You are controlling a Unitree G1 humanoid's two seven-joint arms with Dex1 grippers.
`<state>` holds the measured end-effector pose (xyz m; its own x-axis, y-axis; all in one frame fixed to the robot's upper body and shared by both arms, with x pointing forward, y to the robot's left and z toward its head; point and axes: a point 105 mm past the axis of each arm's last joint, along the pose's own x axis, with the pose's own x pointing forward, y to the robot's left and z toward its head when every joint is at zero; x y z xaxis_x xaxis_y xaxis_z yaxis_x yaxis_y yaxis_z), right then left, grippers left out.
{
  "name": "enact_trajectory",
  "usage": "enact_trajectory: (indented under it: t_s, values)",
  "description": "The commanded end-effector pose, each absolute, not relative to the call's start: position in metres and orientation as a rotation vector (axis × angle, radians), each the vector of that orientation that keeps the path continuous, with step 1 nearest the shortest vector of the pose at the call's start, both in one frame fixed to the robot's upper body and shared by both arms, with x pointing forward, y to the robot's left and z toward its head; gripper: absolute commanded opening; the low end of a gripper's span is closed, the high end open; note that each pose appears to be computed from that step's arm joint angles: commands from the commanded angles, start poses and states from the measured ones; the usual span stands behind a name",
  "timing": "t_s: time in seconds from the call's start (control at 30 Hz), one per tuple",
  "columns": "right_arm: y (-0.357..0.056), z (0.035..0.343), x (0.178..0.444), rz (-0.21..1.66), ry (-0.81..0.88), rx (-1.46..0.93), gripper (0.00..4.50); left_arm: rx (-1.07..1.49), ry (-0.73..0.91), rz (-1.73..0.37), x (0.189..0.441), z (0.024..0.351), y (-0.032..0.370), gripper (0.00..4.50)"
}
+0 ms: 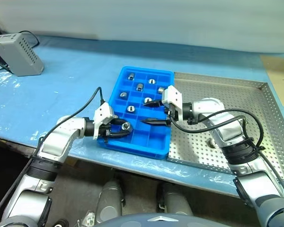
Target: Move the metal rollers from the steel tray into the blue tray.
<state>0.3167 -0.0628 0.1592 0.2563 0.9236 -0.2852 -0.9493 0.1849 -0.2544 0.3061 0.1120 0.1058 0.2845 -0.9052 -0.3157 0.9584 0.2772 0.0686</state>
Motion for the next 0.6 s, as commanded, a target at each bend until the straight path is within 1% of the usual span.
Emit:
enact_trajectory:
  t_s: [0.03, 0.07, 0.1, 0.13, 0.27, 0.37, 0.43, 0.53, 0.6]
  values:
    - [-0.064, 0.17, 0.314, 1.297, 0.021, -0.425, 3.3, 0.27, 0.247, -1.298, 0.302, 0.103, 0.111, 3.7]
    - [-0.064, 0.169, 0.313, 1.295, 0.022, -0.422, 3.3, 0.275, 0.245, -1.299, 0.302, 0.103, 0.11, 4.1]
    - [-0.064, 0.169, 0.313, 1.293, 0.021, -0.418, 3.3, 0.283, 0.246, -1.293, 0.303, 0.103, 0.11, 4.41]
    - [-0.064, 0.169, 0.312, 1.291, 0.021, -0.415, 3.3, 0.287, 0.246, -1.292, 0.304, 0.104, 0.108, 4.46]
    - [-0.067, 0.169, 0.313, 1.265, 0.021, -0.409, 3.3, 0.275, 0.198, -1.271, 0.314, 0.12, 0.102, 4.46]
    - [-0.077, 0.173, 0.319, 1.211, 0.014, -0.404, 3.3, 0.276, 0.114, -1.217, 0.334, 0.141, 0.096, 4.46]
    - [-0.083, 0.175, 0.322, 1.187, 0.012, -0.403, 3.3, 0.287, 0.092, -1.218, 0.339, 0.147, 0.093, 4.46]
    - [-0.115, 0.179, 0.33, 1.064, 0.023, -0.409, 3.3, 0.325, 0.02, -1.274, 0.349, 0.167, 0.071, 4.46]
    - [-0.128, 0.18, 0.33, 1.01, 0.03, -0.419, 3.3, 0.352, 0.007, -1.32, 0.352, 0.172, 0.061, 4.46]
